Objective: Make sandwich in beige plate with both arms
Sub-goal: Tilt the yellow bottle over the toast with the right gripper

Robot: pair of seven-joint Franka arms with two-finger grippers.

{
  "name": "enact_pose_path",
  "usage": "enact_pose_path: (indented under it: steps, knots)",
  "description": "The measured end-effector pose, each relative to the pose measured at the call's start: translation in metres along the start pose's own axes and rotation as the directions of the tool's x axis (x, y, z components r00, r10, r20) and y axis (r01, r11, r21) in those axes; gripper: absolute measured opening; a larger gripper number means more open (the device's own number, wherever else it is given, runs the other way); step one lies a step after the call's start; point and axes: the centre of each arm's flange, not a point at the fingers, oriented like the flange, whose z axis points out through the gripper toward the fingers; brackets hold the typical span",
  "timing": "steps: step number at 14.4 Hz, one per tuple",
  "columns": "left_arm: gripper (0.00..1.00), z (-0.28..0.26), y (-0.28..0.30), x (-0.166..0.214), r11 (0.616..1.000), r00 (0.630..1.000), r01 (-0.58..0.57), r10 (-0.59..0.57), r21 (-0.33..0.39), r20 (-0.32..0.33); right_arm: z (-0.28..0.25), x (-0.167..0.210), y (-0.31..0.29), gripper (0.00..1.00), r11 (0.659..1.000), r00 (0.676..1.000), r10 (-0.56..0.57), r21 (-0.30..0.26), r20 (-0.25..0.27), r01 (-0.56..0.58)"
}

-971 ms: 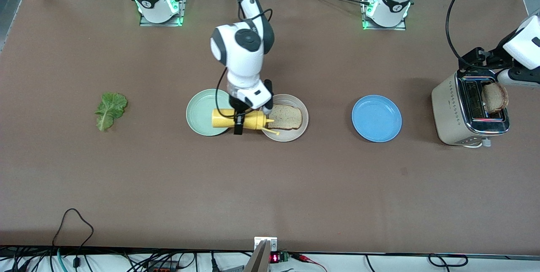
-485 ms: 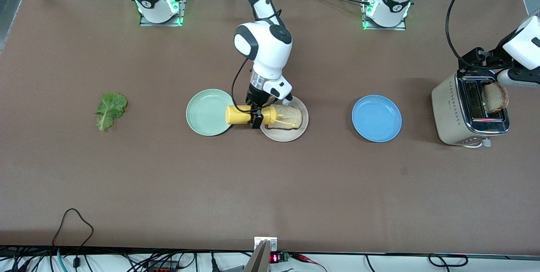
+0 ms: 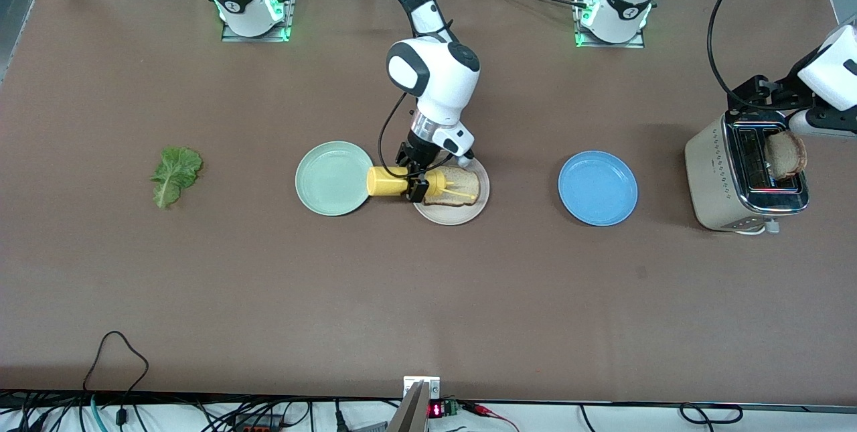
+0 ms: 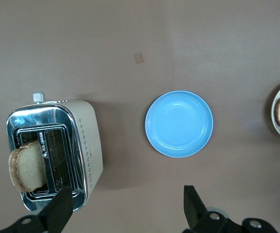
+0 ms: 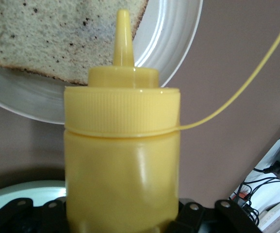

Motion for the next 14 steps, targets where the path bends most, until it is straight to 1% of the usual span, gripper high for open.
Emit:
enact_pose_path:
  steps: [4, 8, 10, 12, 14]
  knots:
    - [1.0, 0.0, 0.0, 0.0, 1.0, 1.0, 0.0, 0.0, 0.0, 0.0, 0.003, 0.006, -0.005, 0.43, 1.0, 1.0, 0.004, -0.01, 0.02, -0.003]
    - [1.0, 0.0, 0.0, 0.0, 1.0, 1.0, 0.0, 0.0, 0.0, 0.0, 0.002, 0.006, -0.004, 0.43, 1.0, 1.0, 0.011, -0.013, 0.019, -0.01]
    - [1.0, 0.0, 0.0, 0.0, 1.0, 1.0, 0.0, 0.0, 0.0, 0.0, -0.002, 0.0, 0.003, 0.43, 0.999, 0.999, 0.036, -0.02, 0.017, -0.036]
    - [1.0, 0.0, 0.0, 0.0, 1.0, 1.0, 0.0, 0.0, 0.0, 0.0, -0.006, -0.015, 0.017, 0.43, 0.997, 0.997, 0.08, -0.013, 0.001, -0.08]
    - [1.0, 0.0, 0.0, 0.0, 1.0, 1.0, 0.0, 0.0, 0.0, 0.0, -0.011, -0.039, 0.036, 0.43, 0.99, 0.989, 0.144, 0.011, -0.034, -0.143]
